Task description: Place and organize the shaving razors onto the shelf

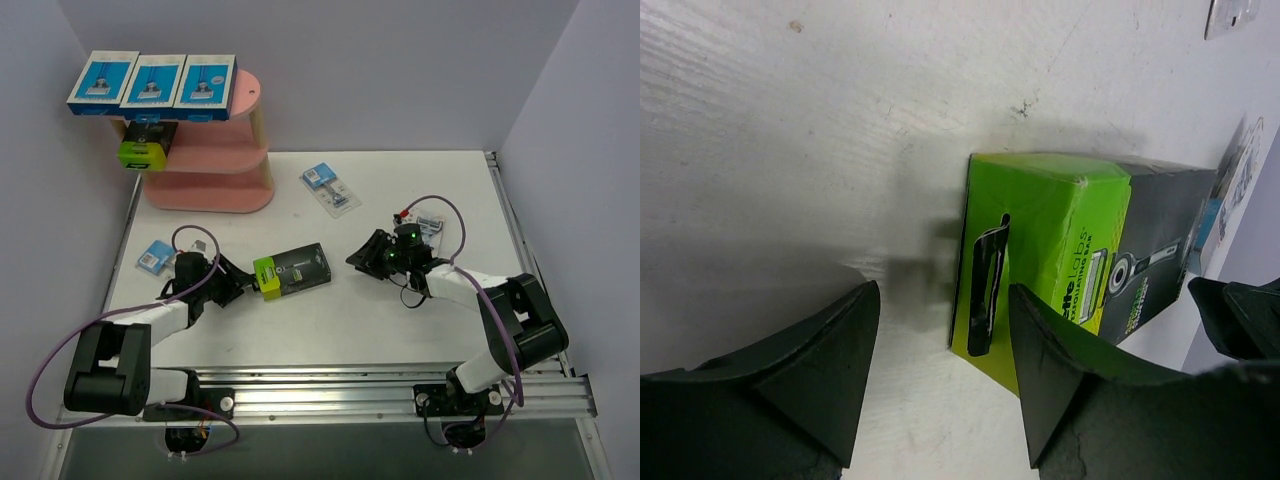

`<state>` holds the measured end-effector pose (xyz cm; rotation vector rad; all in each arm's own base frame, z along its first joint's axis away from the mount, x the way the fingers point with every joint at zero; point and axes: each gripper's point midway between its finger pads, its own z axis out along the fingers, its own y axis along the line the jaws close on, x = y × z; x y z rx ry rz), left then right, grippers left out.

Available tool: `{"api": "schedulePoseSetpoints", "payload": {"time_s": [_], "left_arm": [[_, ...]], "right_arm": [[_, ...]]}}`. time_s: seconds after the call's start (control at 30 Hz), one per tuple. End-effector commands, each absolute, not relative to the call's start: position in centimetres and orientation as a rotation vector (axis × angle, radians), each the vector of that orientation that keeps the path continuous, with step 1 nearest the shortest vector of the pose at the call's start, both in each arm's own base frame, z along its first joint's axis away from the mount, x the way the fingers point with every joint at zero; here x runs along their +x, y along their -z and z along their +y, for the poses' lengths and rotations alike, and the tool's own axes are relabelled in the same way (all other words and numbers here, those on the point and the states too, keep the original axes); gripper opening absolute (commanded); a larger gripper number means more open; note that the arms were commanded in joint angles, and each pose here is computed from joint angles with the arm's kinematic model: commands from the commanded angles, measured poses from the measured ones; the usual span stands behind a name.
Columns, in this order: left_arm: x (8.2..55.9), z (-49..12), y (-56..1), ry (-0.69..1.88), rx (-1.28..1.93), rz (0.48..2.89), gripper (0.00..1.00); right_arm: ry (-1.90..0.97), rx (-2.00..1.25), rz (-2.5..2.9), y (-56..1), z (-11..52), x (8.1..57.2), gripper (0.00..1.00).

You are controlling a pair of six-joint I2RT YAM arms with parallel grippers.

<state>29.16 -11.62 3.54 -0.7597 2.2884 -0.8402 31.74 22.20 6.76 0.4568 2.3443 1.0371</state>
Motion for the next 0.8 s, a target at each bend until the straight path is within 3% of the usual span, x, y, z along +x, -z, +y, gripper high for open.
{"api": "schedulePoseSetpoints", "payload": {"time_s": [0.0,0.4,0.5,0.77], "left_arm": [[30.4,-11.8,-4.0,0.854,-0.751,2.226,0.63],[30.6,-12.5,-2.8,0.857,-0.763,2.245,0.46],[30.7,-12.4,-2.7,0.853,-0.771,2.241,0.36],[31.2,-12.7,-3.0,0.874,-0.769,2.226,0.20]], "right_arm": [[-1.053,0.426,2.324,-7.4,22.3,32.3,0.35],[-1.050,0.430,2.329,-7.1,21.5,32.4,0.34],[-1.049,0.436,2.334,-6.8,21.2,32.3,0.34],[-1.046,0.445,2.333,-6.7,20.7,32.5,0.34]]}}
